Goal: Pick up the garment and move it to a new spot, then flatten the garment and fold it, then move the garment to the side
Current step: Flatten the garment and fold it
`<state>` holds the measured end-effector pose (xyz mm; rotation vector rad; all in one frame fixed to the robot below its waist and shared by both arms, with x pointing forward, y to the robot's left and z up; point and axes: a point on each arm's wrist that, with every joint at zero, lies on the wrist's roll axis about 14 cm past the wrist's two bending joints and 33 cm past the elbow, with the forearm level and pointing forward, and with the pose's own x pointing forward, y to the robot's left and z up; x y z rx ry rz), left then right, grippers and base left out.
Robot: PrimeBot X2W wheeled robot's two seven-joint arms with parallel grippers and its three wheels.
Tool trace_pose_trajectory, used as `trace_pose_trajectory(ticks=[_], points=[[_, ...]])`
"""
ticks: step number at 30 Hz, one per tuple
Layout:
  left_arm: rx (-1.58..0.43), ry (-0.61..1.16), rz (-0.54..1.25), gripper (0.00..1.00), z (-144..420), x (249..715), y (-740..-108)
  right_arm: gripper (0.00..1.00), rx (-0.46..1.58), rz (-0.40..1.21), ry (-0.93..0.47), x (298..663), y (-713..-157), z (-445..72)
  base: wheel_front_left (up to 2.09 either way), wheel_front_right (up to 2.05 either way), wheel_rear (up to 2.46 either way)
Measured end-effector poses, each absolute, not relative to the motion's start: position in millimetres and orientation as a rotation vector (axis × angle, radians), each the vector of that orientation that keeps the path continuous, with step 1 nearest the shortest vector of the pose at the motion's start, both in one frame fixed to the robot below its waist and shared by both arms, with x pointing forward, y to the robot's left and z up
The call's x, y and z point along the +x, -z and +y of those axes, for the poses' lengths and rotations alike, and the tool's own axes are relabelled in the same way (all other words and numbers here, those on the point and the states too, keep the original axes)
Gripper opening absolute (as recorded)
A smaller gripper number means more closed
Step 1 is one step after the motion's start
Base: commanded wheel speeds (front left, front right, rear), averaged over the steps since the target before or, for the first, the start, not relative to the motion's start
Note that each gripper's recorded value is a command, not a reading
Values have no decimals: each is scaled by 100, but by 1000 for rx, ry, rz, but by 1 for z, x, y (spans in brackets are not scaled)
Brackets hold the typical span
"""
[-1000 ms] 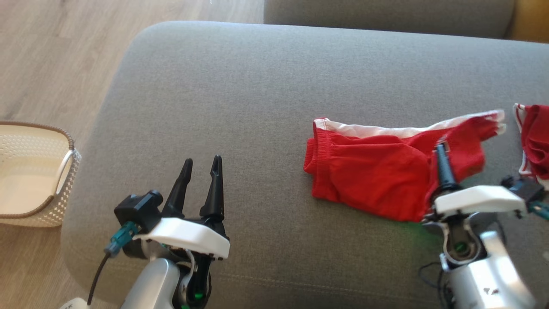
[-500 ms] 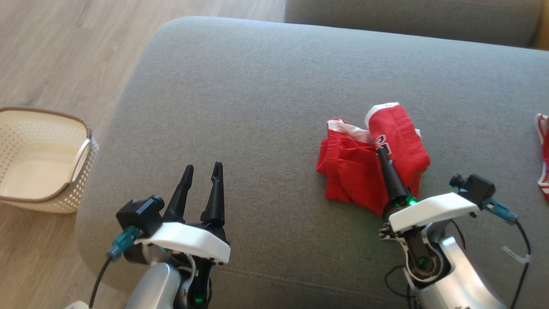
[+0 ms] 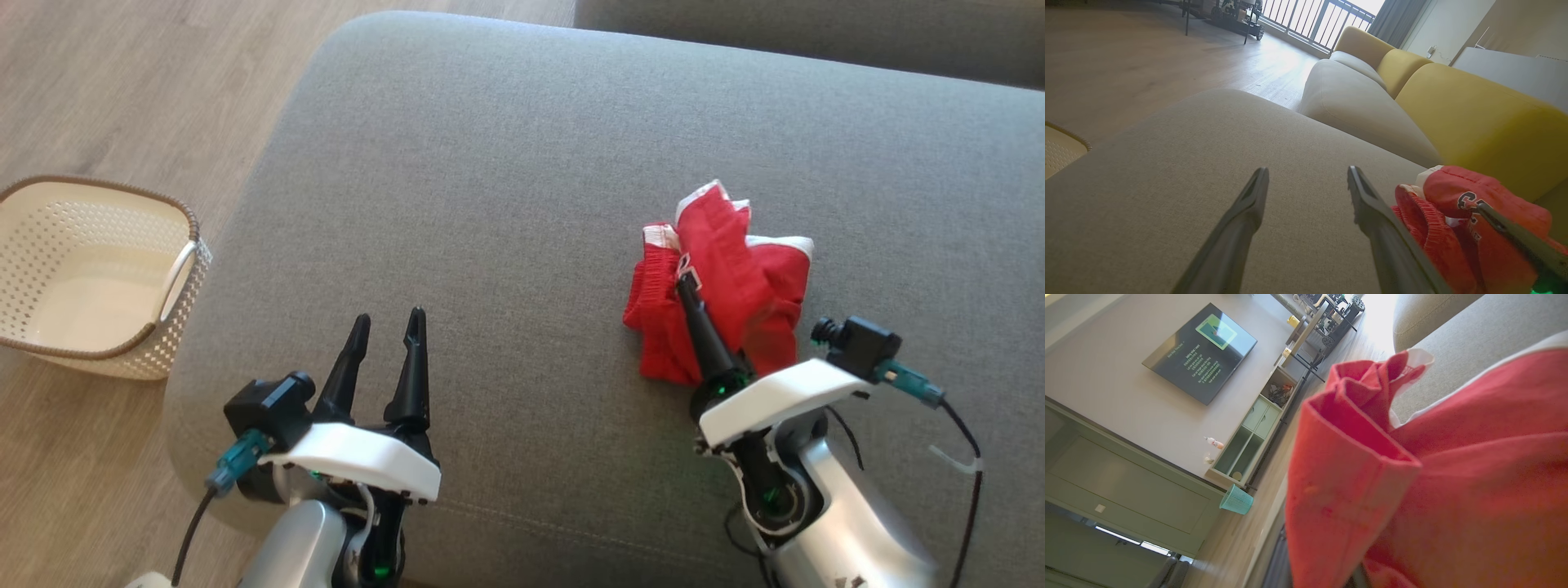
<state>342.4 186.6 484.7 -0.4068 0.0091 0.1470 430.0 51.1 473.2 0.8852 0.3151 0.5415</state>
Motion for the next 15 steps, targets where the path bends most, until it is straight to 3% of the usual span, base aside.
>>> trace_pose_trajectory(ticks=[1,7,15], points=[[-406,-150,10,100,187,342,-484,100,863,328,-542,429,-468,52,0,0,0],[-410,-154,13,100,188,342,-484,100,816,335,-530,430,-459,49,0,0,0],[-412,-153,13,100,187,342,-484,100,587,261,-674,421,-468,69,0,0,0]])
